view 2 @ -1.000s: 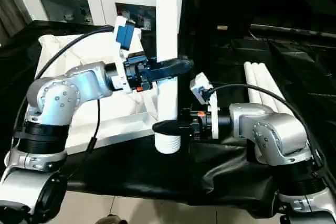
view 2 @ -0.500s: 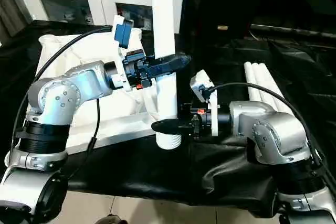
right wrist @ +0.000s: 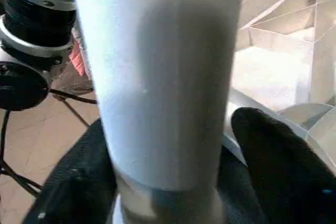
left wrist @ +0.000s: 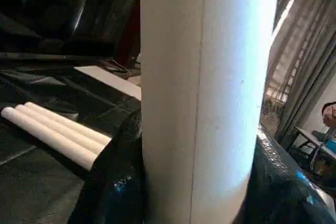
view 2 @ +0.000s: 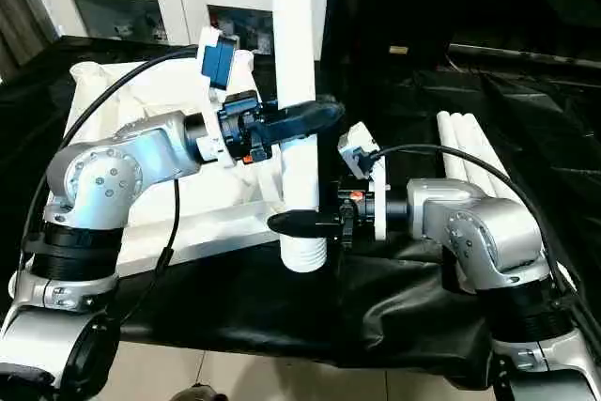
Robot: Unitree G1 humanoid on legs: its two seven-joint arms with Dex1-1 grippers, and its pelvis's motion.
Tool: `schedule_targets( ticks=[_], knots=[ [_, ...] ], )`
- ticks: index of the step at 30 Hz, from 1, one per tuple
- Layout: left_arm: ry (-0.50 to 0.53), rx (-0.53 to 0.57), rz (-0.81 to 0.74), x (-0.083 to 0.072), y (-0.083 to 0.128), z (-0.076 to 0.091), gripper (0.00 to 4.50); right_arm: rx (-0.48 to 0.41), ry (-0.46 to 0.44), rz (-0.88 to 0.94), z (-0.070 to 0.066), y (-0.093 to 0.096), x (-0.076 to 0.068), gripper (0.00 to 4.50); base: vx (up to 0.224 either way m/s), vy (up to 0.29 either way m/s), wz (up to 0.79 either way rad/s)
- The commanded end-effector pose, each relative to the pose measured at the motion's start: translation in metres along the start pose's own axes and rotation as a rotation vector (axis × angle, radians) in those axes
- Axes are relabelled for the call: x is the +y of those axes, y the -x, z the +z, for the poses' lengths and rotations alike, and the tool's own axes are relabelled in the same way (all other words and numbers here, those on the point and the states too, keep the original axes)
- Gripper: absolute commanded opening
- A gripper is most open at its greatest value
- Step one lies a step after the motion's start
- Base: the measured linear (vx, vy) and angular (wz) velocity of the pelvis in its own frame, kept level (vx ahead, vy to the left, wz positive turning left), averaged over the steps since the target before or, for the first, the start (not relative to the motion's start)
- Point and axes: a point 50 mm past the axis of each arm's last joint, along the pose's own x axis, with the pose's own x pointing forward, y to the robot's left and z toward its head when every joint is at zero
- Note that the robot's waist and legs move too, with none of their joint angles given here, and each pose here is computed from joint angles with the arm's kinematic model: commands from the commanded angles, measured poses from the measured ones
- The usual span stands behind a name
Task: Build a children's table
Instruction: Pick table leg
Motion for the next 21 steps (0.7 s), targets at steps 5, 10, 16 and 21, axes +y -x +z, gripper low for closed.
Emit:
schedule_targets(
  ticks=[5, 10, 16, 21],
  knots=[
    [-0.01, 0.024, -0.053, -0.0078, -0.0041, -0.0014, 1.83, -0.01, -0.007, 0.013, 0.0051, 0.0018, 0.0009, 2.7, 0.0, 0.0, 0.0],
    [-0.012, 0.035, -0.06, -0.0081, -0.0044, -0.0028, 1.83, -0.008, -0.018, 0.038, 0.0043, 0.0006, 0.0034, 2.22, 0.0, 0.0, 0.0],
    [-0.02, 0.048, -0.062, -0.0078, -0.0036, -0.0039, 1.83, -0.005, -0.021, 0.042, 0.0034, 0.0009, 0.004, 1.97, 0.0, 0.0, 0.0],
    [-0.016, 0.049, -0.029, -0.0048, -0.0032, -0.0031, 2.55, -0.005, -0.019, 0.033, 0.0019, -0.0009, 0.0035, 1.96, 0.0, 0.0, 0.0]
  ],
)
